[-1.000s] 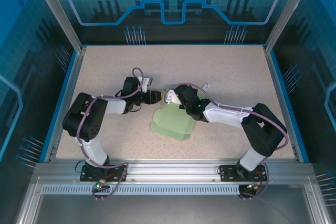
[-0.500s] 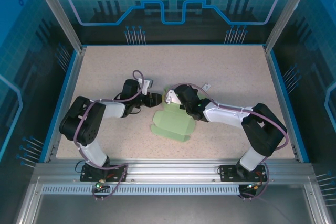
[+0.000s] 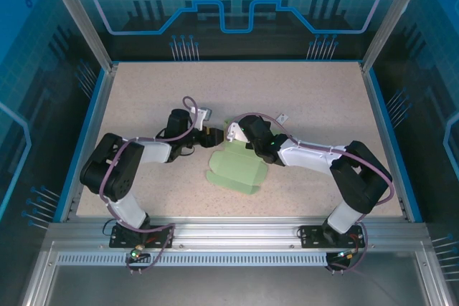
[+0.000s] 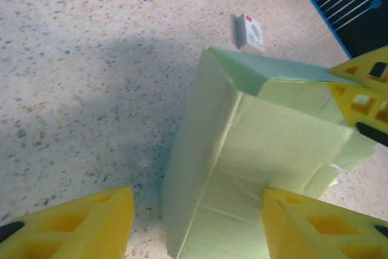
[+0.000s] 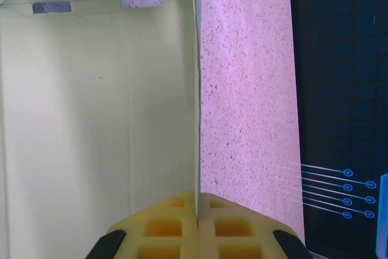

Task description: Fold the paper box

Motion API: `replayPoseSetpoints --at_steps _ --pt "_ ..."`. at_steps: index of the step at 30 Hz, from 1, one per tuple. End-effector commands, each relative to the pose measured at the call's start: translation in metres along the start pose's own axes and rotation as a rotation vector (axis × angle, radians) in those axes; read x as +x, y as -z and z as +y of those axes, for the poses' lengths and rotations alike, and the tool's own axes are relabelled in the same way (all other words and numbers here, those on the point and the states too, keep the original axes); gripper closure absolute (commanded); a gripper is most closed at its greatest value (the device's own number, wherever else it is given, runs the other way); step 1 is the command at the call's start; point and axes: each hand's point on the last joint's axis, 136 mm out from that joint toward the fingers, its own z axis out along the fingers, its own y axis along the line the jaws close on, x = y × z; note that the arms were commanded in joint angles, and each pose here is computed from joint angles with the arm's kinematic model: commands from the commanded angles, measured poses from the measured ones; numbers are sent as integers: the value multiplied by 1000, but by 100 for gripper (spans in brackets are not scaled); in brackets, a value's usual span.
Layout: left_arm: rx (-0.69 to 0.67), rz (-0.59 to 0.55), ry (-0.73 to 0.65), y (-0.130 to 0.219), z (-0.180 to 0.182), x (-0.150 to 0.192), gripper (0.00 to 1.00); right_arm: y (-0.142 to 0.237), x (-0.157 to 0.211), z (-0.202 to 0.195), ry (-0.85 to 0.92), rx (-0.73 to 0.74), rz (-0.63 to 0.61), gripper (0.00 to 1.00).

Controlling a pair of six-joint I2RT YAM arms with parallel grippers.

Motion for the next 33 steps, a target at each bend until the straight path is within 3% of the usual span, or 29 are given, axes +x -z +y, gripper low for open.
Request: replayPoseSetpoints --at_steps 1,11,23,33 --pt "66 0 -37 -4 -12 3 41 5 -4 -12 -31 1 -20 98" --pt "41 22 -52 -15 -3 4 41 9 -8 -16 -69 -15 -59 98" --pt "143 11 -52 -13 -22 0 41 8 -5 -15 -67 -33 -51 98" --pt "147 30 -93 -15 -21 2 42 14 -13 -25 -69 -2 -115 98"
